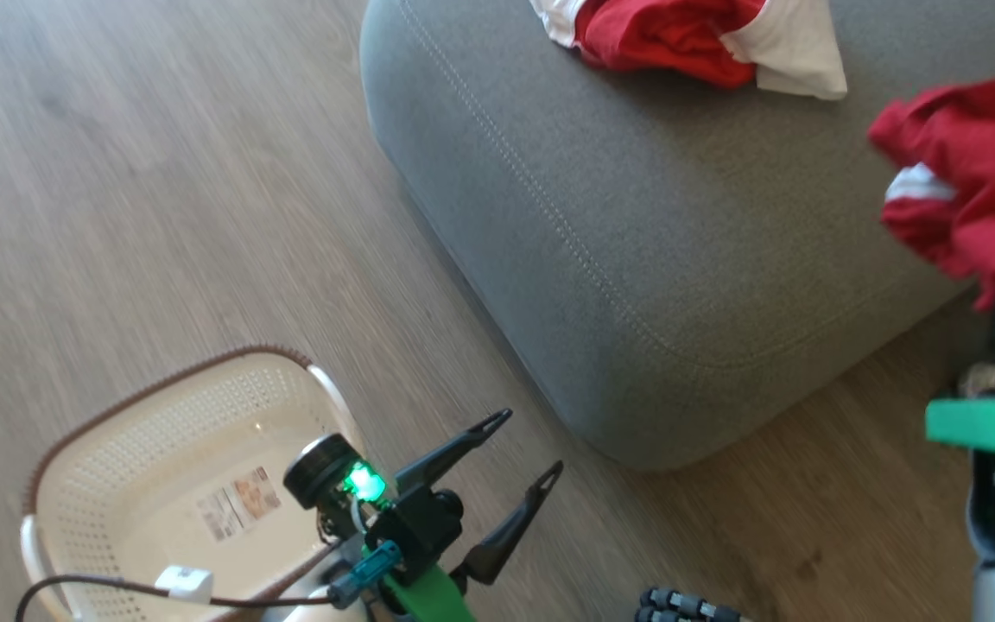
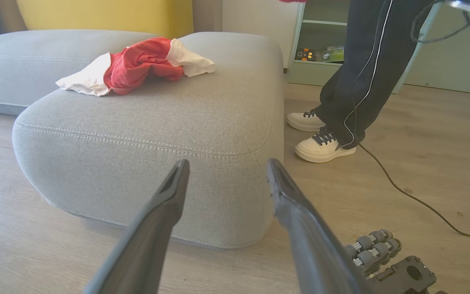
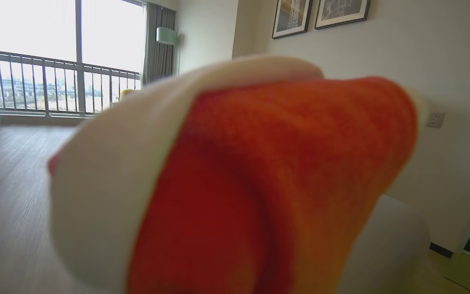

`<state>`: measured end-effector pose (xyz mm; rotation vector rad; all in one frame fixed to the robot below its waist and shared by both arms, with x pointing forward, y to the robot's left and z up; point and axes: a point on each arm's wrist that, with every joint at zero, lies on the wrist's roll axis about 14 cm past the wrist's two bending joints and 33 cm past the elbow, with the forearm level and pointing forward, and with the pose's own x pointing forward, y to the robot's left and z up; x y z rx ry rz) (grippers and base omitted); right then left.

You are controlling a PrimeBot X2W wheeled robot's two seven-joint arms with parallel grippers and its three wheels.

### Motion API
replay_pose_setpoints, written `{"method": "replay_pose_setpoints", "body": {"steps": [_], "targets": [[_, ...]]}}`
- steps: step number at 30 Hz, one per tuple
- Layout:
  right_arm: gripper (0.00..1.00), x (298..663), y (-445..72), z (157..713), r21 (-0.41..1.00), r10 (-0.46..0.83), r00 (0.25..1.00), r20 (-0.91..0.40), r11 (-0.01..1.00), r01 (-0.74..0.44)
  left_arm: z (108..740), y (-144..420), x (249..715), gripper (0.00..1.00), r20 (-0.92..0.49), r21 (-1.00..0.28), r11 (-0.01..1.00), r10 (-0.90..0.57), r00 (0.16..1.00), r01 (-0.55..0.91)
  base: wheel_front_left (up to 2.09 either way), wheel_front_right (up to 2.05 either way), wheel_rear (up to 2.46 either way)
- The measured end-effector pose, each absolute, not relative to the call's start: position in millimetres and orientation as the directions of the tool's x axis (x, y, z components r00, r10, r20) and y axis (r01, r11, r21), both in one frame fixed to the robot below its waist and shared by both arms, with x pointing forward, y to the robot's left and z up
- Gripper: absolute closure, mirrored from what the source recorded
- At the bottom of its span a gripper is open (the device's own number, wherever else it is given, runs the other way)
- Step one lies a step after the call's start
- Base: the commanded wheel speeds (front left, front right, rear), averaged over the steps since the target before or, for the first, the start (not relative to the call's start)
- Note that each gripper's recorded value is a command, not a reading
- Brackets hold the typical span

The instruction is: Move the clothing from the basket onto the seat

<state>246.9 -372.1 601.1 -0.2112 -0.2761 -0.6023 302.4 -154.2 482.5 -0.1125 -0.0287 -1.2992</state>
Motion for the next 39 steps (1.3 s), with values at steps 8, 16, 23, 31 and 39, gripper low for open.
{"method": "replay_pose_setpoints", "body": {"steps": [8, 16, 23, 31, 39], "targets": [[1.0, 292, -397, 627, -0.134, -0.526, 0.762, 0.379, 0.783, 0.608, 444, -146, 321, 0.0, 0.035, -0.076, 0.229, -0.972, 0.232, 0.97, 0.0, 0.0, 0.0], [1.0, 376, -407, 655, -0.209, -0.446, 0.771, 0.455, 0.788, 0.579, 401, -139, 346, 0.0, 0.024, -0.086, 0.183, -0.982, 0.185, 0.979, 0.0, 0.0, 0.0], [1.0, 427, -438, 672, -0.234, -0.441, 0.75, 0.492, 0.763, 0.602, 368, -131, 356, 0.0, 0.001, -0.135, 0.188, -0.982, 0.19, 0.973, 0.0, 0.0, 0.0], [1.0, 468, -478, 647, -0.172, -0.525, 0.737, 0.425, 0.753, 0.635, 347, -118, 368, 0.0, -0.027, -0.154, 0.234, -0.972, 0.232, 0.96, 0.0, 0.0, 0.0], [1.0, 516, -498, 592, -0.176, -0.577, 0.77, 0.272, 0.757, 0.629, 330, -102, 374, 0.0, -0.06, -0.182, 0.281, -0.96, 0.275, 0.942, 0.0, 0.0, 0.0]]}}
